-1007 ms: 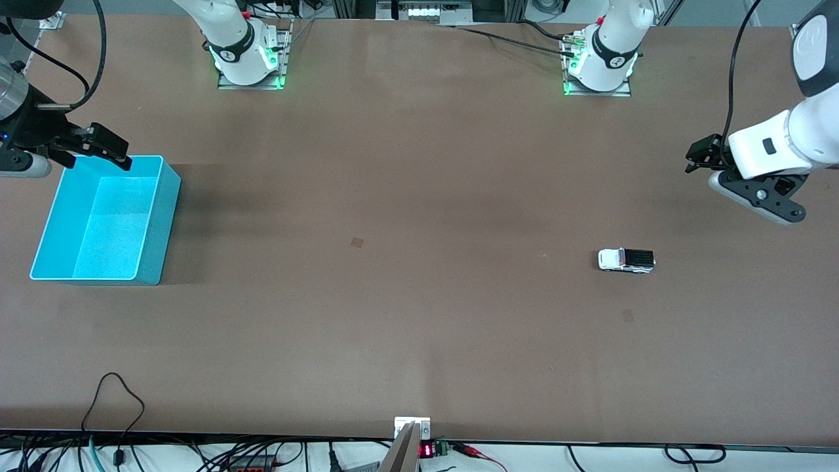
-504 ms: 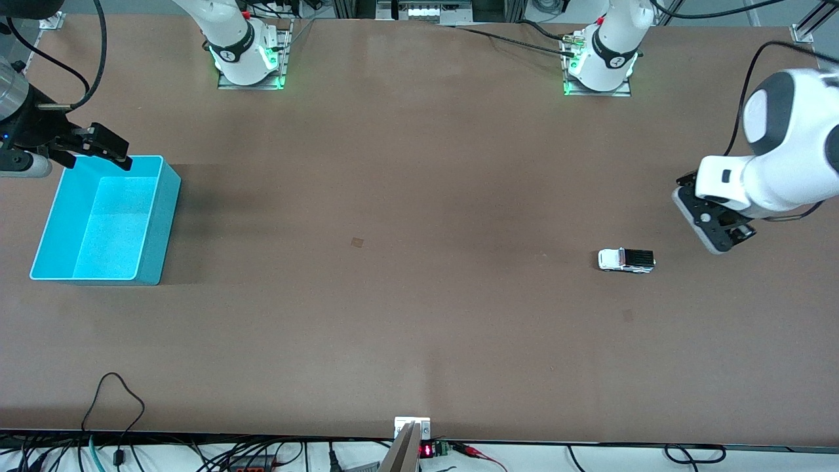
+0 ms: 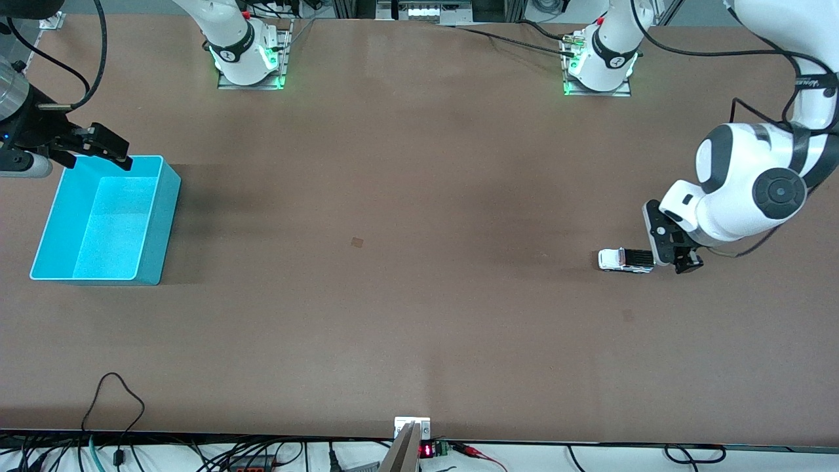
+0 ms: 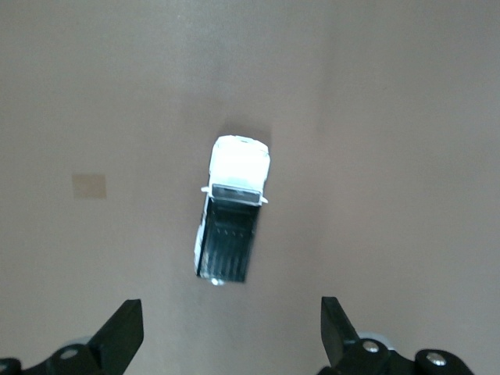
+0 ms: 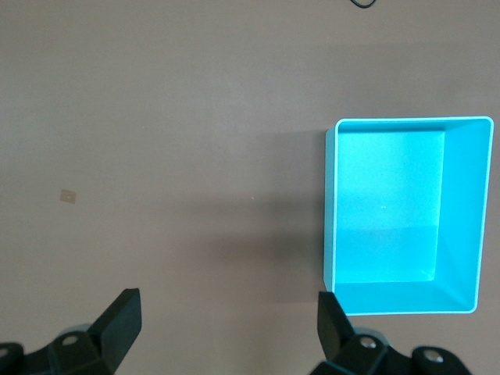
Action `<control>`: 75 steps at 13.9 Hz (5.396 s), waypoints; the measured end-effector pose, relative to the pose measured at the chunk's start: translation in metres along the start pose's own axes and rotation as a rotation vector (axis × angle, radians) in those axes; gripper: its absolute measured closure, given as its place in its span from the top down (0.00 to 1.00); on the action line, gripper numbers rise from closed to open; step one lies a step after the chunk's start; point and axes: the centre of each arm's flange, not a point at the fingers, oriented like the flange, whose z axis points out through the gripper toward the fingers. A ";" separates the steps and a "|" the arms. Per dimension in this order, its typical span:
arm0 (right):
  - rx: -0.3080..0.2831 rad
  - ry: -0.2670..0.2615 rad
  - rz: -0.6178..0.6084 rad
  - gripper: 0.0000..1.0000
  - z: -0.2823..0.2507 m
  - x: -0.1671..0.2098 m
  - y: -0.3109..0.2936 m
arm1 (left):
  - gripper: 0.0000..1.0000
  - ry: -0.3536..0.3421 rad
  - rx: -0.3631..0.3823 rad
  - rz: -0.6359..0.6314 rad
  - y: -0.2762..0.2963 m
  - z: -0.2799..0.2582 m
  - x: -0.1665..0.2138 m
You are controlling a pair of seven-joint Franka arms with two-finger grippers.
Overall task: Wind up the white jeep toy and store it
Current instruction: 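Lower the left gripper over the white toy jeep, then close the left gripper on the jeep and press it onto the table, then drag the jeep backward with the left gripper, then release it, then raise the left gripper away as the jeep rolls toward the box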
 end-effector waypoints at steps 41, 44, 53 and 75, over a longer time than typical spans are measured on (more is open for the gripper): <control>0.000 0.000 -0.003 1.00 0.000 0.000 -0.001 | 0.51 0.117 0.081 -0.009 0.002 0.131 -0.185; 0.000 0.000 -0.003 1.00 0.000 0.000 -0.001 | 0.51 0.115 0.093 0.020 0.003 0.133 -0.223; 0.000 0.000 -0.003 1.00 0.000 0.000 -0.001 | 0.51 0.118 0.086 0.075 -0.001 0.135 -0.245; 0.000 0.000 -0.003 1.00 0.000 0.000 -0.001 | 1.00 0.092 -0.235 -0.273 -0.029 -0.030 -0.136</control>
